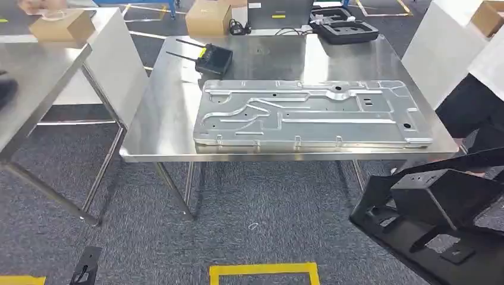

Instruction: Take the parts from the cabinet and place them on the table.

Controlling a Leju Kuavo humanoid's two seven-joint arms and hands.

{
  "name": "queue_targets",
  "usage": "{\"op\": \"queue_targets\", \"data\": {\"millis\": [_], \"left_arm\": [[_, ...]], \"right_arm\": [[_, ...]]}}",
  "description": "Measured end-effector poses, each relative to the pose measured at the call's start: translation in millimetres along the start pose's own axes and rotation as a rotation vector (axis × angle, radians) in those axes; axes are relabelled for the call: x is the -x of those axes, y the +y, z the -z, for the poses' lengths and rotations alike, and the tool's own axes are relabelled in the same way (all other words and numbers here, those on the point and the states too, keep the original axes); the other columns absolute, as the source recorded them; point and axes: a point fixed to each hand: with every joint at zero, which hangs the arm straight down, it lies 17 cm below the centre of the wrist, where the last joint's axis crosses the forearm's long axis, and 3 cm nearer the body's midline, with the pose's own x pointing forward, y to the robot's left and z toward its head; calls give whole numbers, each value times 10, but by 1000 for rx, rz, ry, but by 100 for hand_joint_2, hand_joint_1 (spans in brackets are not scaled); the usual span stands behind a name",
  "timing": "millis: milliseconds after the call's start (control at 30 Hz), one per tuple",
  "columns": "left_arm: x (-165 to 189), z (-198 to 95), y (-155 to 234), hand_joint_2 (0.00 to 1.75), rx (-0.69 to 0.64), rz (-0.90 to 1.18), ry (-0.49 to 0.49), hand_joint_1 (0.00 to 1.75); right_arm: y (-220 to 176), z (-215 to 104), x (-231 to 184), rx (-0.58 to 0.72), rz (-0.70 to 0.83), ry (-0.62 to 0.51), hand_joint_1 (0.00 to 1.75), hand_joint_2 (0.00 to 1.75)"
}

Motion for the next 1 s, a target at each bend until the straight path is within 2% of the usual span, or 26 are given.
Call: {"op": "queue_targets", "data": {"millis": [567, 867, 1000], "left_arm": [[-39, -2, -15, 0, 2, -2, -1, 0], [128, -16, -40, 0, 7, 5, 29, 0], [91, -3, -1, 0, 1, 5, 24, 0]], "right_arm": [[3, 4, -11, 3, 3, -4, 0, 0], [26, -19, 9, -2, 7, 4, 0, 0], [29, -12, -8, -5, 4, -2, 0, 0]]}}
